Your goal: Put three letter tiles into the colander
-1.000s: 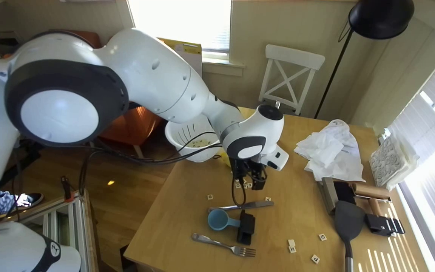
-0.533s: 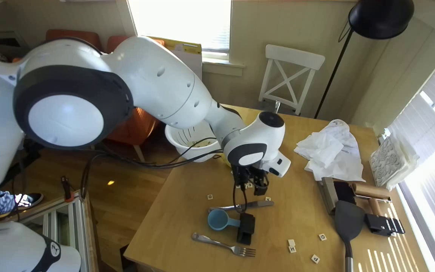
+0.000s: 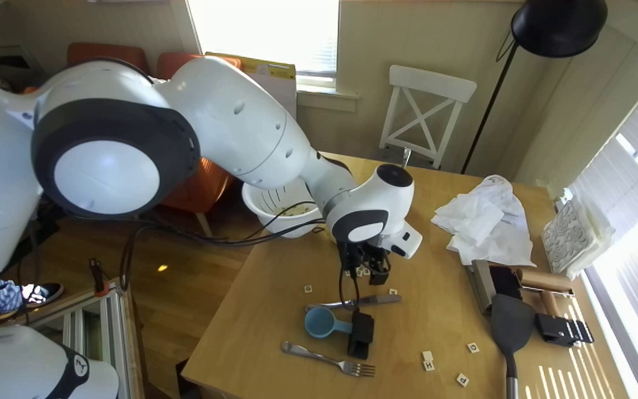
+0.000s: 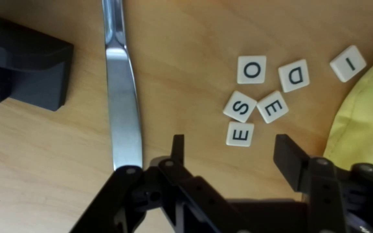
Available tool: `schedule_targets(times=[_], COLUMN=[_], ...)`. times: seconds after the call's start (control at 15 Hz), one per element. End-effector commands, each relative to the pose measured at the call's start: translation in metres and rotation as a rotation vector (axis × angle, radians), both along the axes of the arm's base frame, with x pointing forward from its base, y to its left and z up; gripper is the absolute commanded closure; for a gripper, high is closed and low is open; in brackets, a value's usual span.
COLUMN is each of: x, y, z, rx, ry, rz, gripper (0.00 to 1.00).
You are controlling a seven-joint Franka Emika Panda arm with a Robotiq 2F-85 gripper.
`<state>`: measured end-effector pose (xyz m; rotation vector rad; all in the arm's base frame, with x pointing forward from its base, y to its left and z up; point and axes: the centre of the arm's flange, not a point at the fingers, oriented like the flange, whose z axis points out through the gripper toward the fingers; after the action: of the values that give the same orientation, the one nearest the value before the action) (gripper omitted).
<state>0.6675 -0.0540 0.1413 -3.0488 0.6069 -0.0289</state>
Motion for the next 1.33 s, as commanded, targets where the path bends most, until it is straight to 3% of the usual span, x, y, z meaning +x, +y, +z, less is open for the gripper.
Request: schedule_targets(times=[0.0, 0.33, 0.87, 1.0, 1.07, 1.27], x=[0.009, 0.013, 0.015, 0.015, 0.015, 0.016], y=[0.005, 0.005, 0.006, 0.006, 0.005, 0.006], z=[-0.004, -0.008, -0.018, -0.017, -0.017, -0.016], rx=[-0.015, -0.023, -0.028, -0.030, -0.031, -0.032], ry=[-0.005, -0.004, 0.009, 0.010, 0.012, 0.016], rz=[-0.016, -0.023, -0.032, -0.034, -0.035, -0.037], gripper=[0.31, 0.29, 0.42, 0.52, 0.61, 0.69])
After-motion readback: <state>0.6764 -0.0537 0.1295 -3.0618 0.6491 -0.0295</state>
